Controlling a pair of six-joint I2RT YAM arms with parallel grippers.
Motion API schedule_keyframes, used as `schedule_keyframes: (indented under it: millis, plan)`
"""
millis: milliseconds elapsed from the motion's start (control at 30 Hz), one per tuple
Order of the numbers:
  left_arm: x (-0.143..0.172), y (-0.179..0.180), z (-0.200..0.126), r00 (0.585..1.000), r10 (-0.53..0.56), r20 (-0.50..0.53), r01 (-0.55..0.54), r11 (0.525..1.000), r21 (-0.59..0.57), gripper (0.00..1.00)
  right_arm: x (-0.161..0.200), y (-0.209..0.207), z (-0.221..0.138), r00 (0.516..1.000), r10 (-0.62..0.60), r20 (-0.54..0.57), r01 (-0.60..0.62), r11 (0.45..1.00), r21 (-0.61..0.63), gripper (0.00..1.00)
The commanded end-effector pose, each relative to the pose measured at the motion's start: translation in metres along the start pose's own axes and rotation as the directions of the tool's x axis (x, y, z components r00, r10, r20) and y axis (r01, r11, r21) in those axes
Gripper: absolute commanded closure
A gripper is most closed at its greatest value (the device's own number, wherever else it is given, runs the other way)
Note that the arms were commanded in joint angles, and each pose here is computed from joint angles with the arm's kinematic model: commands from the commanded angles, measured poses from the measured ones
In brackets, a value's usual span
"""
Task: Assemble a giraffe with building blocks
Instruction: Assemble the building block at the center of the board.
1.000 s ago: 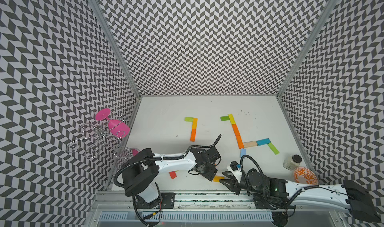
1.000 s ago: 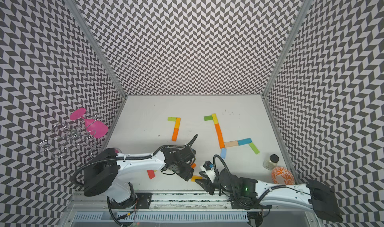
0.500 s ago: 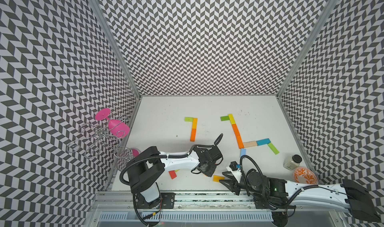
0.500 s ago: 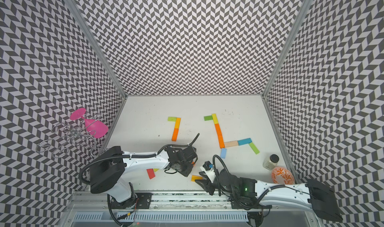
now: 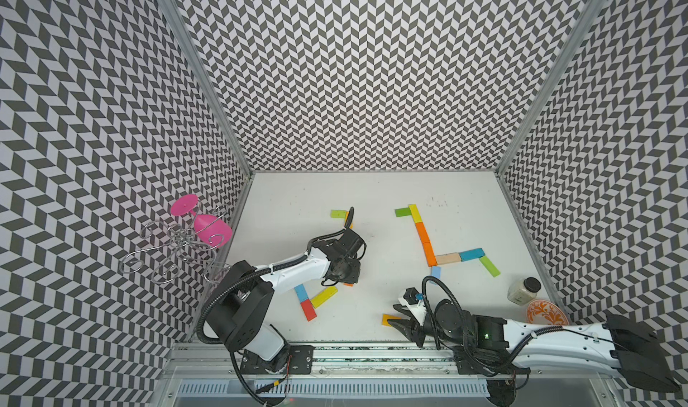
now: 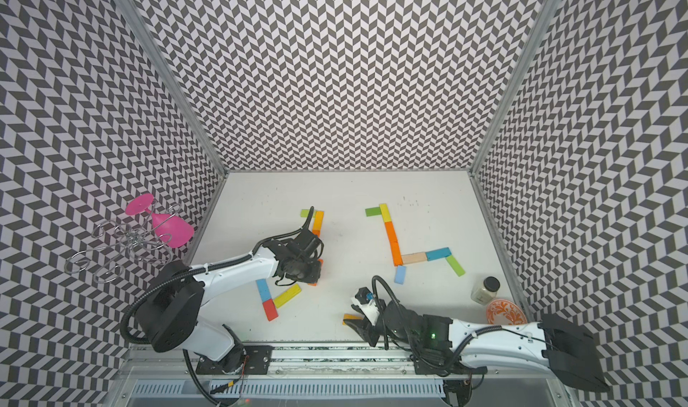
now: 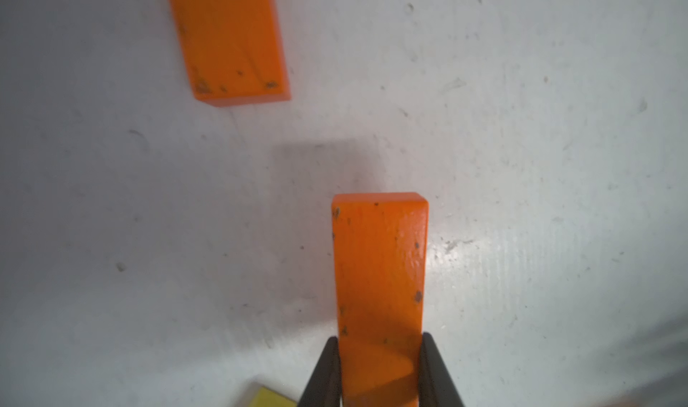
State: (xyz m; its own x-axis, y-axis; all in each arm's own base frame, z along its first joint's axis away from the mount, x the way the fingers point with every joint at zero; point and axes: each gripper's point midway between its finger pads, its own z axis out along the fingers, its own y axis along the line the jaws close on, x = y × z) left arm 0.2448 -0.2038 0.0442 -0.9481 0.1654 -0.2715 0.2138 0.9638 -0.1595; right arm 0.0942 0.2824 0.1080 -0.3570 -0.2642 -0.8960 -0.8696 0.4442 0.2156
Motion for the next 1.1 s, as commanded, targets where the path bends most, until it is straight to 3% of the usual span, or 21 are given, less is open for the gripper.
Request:
schedule_keyframes:
  millis: [0, 233, 700, 767, 833, 900, 1067]
  plan:
    - [-0.011, 0.015, -0.004, 1.000, -0.017, 0.011, 0.017, 1.000, -0.015, 0.79, -0.028, 0.009, 0.001, 0.995, -0.026, 0.097, 0.028, 0.999, -0.021, 0.54]
    - [-0.019, 0.043, 0.003, 0.999, -0.054, 0.001, 0.054, 0.997, -0.060, 0.78, -0.032, 0.007, 0.001, 0.992, -0.051, 0.112, 0.052, 0.999, -0.008, 0.54]
    - [-0.014, 0.039, 0.019, 0.998, -0.052, -0.039, 0.050, 0.998, -0.041, 0.75, -0.031, 0.003, 0.000, 0.991, -0.057, 0.120, 0.056, 0.998, 0.012, 0.54]
    - [-0.014, 0.039, 0.020, 0.998, -0.052, -0.041, 0.050, 0.998, -0.041, 0.68, -0.032, 0.003, 0.000, 0.991, -0.061, 0.120, 0.060, 0.998, 0.014, 0.54]
    - [-0.016, 0.038, 0.019, 0.998, -0.050, -0.037, 0.049, 0.998, -0.039, 0.54, -0.032, 0.003, 0.001, 0.991, -0.064, 0.120, 0.063, 0.998, 0.016, 0.54]
    - [-0.019, 0.038, 0.018, 0.998, -0.049, -0.031, 0.048, 0.998, -0.040, 0.51, -0.032, 0.003, 0.001, 0.991, -0.066, 0.120, 0.064, 0.998, 0.016, 0.54]
    - [-0.020, 0.036, 0.019, 0.998, -0.046, -0.035, 0.045, 0.998, -0.035, 0.63, -0.032, 0.003, 0.001, 0.991, -0.066, 0.121, 0.064, 0.998, 0.017, 0.54]
